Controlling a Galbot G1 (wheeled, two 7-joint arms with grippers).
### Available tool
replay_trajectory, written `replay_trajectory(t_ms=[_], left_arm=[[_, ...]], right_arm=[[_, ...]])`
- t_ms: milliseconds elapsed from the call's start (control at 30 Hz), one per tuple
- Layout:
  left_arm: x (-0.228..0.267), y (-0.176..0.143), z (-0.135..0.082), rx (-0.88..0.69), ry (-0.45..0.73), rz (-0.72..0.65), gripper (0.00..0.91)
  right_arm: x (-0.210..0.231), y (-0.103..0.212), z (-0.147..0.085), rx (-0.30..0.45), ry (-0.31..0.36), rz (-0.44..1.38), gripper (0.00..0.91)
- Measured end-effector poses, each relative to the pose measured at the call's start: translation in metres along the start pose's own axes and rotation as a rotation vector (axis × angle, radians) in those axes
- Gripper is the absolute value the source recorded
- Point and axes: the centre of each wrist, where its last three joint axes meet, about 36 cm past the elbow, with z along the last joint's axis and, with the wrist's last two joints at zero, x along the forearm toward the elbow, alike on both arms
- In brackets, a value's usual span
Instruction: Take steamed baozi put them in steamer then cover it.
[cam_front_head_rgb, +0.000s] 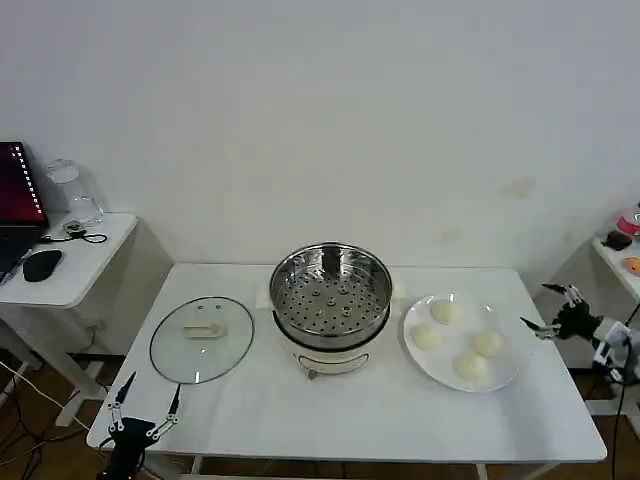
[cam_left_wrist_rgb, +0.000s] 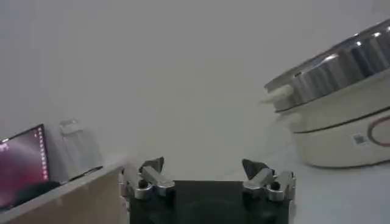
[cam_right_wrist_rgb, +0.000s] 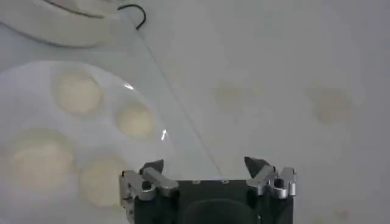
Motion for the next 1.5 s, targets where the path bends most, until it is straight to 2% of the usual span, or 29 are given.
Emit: replay_trajectory(t_ms=[367,667,1000,1500], left_arm=[[-0.001,-0.011,-0.001,0.006,-0.001,0.016,0.907],[0.005,-0.005,-0.002,-0.012,0.004,0.012,0.907],[0.009,-0.007,-0.003,-0.015,0.002,-0.003,0.907],[-0.001,-0.002,-0.02,-0.009,-0.031,-0.025,0.907]], right_arm=[[-0.042,-0.052,-0.034,0.129,-0.008,-0.226,0.907],[-0.092,-0.091,-0.074,0.239,0.005,-0.43,0.907],[-0.145,-0.095,-0.111,0.336,0.072,-0.645,0.907],[-0.186,-0.094,-0.122,0.393,0.163,-0.757,0.907]])
